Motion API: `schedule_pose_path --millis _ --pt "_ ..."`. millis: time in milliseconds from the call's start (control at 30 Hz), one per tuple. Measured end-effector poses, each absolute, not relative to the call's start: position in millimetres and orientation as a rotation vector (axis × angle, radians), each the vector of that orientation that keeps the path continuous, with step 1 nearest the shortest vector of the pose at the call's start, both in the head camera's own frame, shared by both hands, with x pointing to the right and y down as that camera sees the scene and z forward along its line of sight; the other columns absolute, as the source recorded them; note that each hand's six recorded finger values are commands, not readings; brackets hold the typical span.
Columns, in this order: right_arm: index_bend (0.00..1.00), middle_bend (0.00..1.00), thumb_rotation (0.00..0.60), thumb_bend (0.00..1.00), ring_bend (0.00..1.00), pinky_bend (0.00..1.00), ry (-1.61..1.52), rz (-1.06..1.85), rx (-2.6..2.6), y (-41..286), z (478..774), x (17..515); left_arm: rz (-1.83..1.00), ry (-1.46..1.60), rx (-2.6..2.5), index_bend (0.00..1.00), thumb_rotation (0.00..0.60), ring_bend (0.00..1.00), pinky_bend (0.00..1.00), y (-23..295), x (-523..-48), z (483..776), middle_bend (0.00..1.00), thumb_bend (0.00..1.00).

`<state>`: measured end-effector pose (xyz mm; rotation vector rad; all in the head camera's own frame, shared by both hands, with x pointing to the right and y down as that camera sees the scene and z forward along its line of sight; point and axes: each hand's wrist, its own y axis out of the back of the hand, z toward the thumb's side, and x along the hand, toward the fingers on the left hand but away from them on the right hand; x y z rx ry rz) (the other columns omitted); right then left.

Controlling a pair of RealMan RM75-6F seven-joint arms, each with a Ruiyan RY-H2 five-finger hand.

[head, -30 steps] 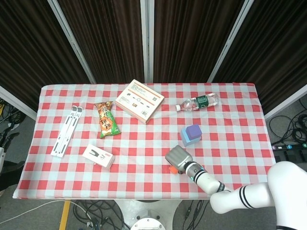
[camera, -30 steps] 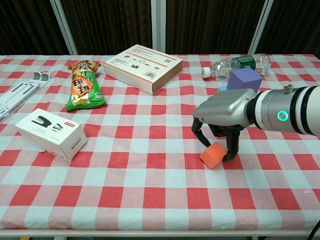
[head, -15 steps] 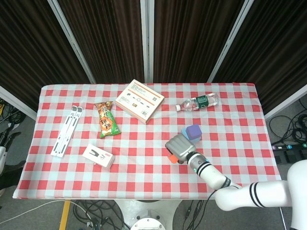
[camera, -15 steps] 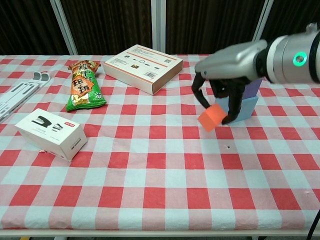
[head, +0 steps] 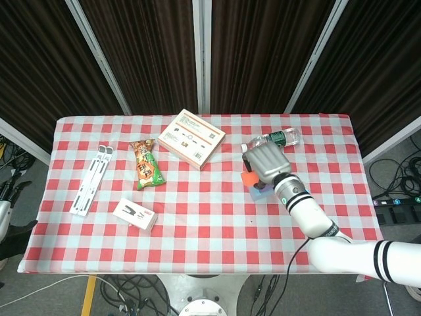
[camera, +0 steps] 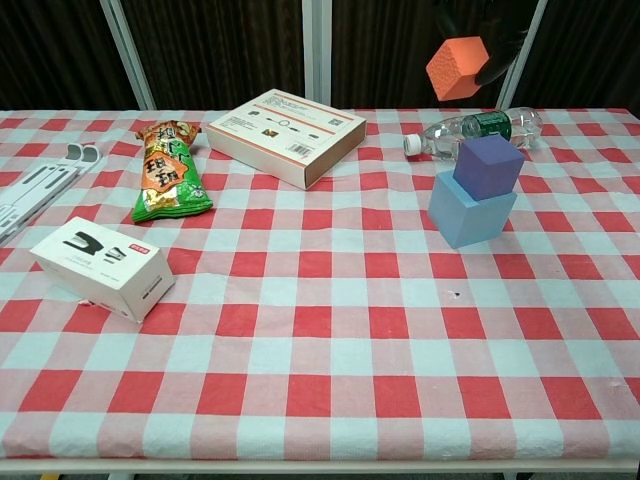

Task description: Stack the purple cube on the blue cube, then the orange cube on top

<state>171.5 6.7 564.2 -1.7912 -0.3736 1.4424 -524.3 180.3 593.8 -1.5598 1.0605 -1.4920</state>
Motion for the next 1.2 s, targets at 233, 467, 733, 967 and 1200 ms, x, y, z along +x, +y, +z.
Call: schedule_pose_path --millis 233,467,733,967,1200 --pt "0.59 1.0 0.6 0.08 1.0 1.0 -0.369 1.529 -1.784 -1.9 566.5 190.7 -1.496 1.062 -1.562 0.22 0.6 0.13 0.27 180.4 -524.5 594.0 0.14 0.05" --pt "0.59 1.0 0.6 0.08 1.0 1.0 -0.316 1.619 -1.739 -4.8 577.0 213.5 -1.499 1.057 -1.563 0.22 0.6 0.13 0.27 180.6 -524.0 595.1 0.14 0.05" --pt "0.59 1.0 0.6 0.09 1.0 1.0 -0.264 1.656 -1.726 -6.0 589.6 223.8 -1.5 1.053 -1.562 0.22 0.6 0.13 0.27 181.1 -524.2 594.8 0.14 0.05" --pt "0.6 1.0 0.6 0.09 1.0 1.0 -0.242 1.678 -1.726 -9.2 605.3 230.9 -1.509 1.045 -1.562 0.22 0.6 0.13 0.27 181.3 -524.5 595.8 0.14 0.05" --pt "0.6 1.0 0.6 0.09 1.0 1.0 -0.232 1.701 -1.737 -10.2 619.1 235.8 -1.51 1.034 -1.562 0.22 0.6 0.13 0.27 180.5 -523.2 596.2 0.14 0.05"
